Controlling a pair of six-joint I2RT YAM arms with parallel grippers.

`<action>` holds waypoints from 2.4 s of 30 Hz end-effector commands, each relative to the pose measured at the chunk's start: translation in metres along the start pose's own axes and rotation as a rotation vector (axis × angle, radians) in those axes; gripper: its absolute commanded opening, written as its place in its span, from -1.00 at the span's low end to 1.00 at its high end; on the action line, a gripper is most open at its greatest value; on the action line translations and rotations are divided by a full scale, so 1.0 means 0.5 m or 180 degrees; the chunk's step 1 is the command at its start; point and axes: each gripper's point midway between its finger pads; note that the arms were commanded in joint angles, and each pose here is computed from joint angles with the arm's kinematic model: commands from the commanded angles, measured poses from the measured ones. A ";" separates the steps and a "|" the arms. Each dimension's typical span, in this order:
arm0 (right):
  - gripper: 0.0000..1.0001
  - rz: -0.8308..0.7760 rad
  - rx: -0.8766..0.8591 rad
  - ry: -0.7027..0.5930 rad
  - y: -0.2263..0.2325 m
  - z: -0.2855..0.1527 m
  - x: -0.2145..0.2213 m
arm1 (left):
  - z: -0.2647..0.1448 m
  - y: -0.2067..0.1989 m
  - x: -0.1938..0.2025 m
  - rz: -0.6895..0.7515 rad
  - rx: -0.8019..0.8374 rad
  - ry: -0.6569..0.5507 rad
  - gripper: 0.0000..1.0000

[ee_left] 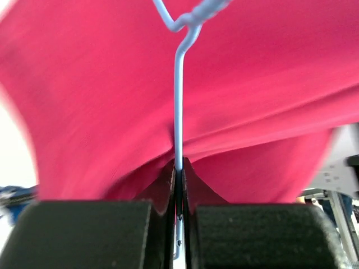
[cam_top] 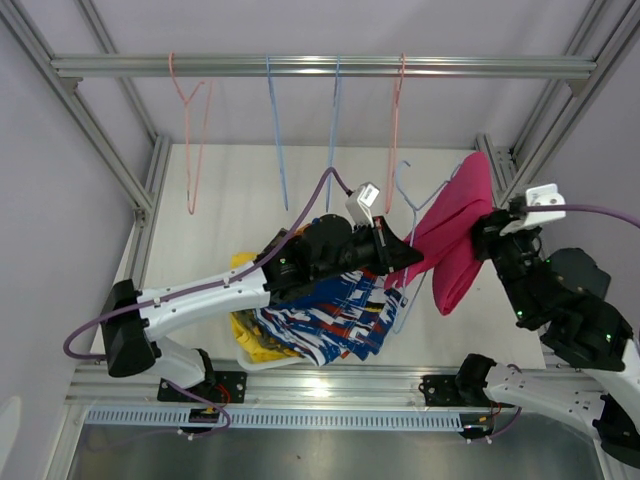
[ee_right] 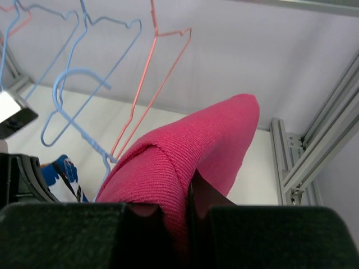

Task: Remove the trousers from the hanger
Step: Remove the trousers from the hanger, then place the trousers in the bin.

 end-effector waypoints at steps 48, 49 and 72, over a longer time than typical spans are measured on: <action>-1.00 0.1033 -0.0206 -0.0716 -0.124 -0.133 -0.164 | -0.292 -0.114 -0.146 0.1545 0.0030 -0.0630 -0.99; -1.00 0.0996 -0.0246 -0.0671 -0.113 -0.127 -0.159 | -0.321 -0.132 -0.156 0.1548 0.0126 -0.0720 -0.99; -1.00 0.0988 -0.1488 -0.0166 0.270 0.042 -0.031 | -0.613 -0.063 -0.208 0.1275 0.0197 -0.1707 -0.99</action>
Point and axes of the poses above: each gripper's point midway between its finger pads, its own z axis out along the fingers, its own y axis along the line the jaws close on, x = y × z, and after that the axes turned 8 degrees about -z, right-handed
